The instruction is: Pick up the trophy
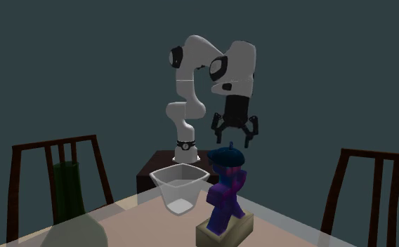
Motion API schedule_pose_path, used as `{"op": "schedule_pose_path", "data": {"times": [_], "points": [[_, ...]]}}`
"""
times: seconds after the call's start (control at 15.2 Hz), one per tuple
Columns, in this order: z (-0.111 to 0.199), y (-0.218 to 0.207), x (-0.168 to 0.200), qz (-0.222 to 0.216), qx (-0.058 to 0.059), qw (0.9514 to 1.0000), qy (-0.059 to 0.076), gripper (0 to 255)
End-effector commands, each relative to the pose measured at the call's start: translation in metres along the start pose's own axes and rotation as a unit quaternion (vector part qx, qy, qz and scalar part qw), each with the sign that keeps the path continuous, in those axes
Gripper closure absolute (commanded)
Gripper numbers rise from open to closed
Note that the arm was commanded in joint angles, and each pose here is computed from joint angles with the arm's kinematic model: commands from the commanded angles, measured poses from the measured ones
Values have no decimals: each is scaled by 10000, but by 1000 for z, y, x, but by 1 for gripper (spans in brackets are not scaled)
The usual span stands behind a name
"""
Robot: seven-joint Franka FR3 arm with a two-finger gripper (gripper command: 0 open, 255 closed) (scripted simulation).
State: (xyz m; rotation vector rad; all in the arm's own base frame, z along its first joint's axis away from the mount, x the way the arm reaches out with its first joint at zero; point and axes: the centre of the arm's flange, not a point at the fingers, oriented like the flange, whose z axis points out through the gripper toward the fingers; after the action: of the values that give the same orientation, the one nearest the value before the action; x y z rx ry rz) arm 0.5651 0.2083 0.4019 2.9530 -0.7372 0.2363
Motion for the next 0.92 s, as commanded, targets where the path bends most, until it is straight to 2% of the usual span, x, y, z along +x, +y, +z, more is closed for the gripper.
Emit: {"op": "schedule_pose_path", "data": {"times": [0.0, 0.2, 0.66, 0.79, 0.86], "points": [[19, -19, 11, 200, -70, 9998, 7, 0], [39, -38, 24, 403, -145, 9991, 7, 0], [79, -40, 17, 403, -145, 9991, 7, 0], [79, -40, 17, 403, -145, 9991, 7, 0], [79, -41, 17, 403, -145, 9991, 7, 255]]}}
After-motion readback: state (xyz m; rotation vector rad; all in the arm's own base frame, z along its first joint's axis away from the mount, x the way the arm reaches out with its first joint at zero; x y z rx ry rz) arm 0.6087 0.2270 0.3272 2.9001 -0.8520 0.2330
